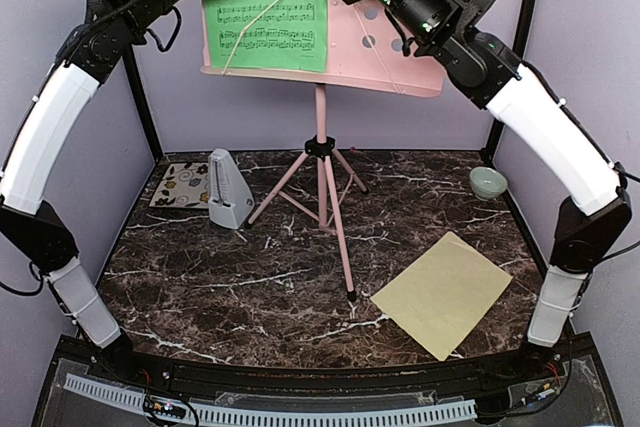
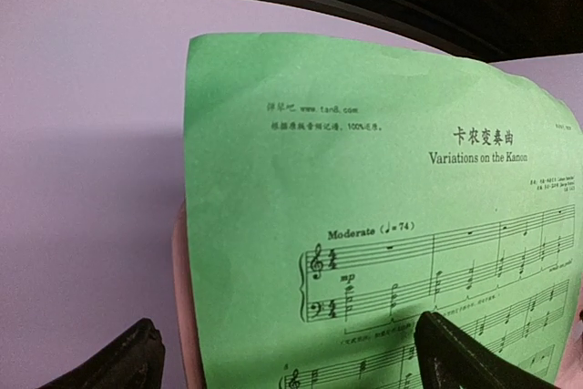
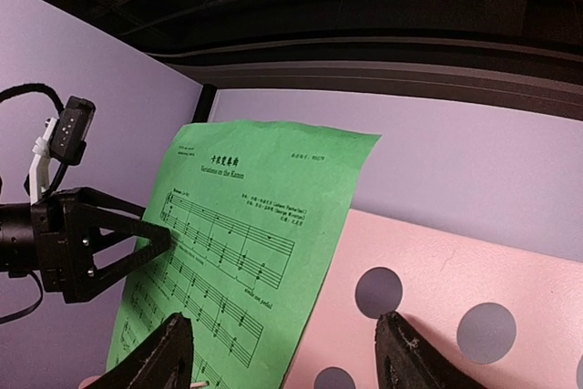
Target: Set up the instrument practice props
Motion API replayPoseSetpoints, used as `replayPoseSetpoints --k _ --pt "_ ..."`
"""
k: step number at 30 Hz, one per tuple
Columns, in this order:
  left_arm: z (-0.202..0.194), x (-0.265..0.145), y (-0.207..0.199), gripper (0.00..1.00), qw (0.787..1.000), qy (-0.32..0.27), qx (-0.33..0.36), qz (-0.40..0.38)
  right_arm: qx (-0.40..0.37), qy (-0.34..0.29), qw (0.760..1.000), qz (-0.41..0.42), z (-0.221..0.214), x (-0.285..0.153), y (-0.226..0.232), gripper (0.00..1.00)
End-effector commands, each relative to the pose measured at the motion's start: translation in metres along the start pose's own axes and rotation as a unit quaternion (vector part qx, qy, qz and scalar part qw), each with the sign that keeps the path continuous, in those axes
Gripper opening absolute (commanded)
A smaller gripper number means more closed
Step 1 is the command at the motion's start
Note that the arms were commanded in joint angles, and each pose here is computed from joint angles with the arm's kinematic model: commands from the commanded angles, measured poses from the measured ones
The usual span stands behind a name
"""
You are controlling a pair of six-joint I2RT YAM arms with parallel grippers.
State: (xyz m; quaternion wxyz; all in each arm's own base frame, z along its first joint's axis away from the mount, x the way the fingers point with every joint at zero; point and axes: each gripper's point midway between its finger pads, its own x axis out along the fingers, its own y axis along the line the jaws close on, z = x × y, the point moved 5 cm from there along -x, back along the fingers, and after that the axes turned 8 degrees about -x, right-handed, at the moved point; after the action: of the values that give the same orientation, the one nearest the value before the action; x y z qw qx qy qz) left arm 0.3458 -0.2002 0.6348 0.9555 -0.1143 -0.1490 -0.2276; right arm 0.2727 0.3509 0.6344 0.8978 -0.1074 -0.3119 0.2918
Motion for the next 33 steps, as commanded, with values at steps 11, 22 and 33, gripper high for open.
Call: replayPoseSetpoints --k 11,22,33 --pt "0.024 -0.054 -0.001 0.99 1.0 -0.005 -0.005 -0.021 0.024 -0.042 0.999 -0.014 0.046 -0.03 -0.031 0.72" --pt "-0.02 -0.107 -0.011 0.99 0.994 0.056 0.02 -0.088 0.088 0.059 0.994 -0.025 0.035 -0.066 -0.056 0.75" --pt "-0.104 -0.157 -0.09 0.99 0.949 0.176 0.113 -0.237 0.217 0.195 0.945 -0.148 -0.032 -0.125 -0.117 0.76"
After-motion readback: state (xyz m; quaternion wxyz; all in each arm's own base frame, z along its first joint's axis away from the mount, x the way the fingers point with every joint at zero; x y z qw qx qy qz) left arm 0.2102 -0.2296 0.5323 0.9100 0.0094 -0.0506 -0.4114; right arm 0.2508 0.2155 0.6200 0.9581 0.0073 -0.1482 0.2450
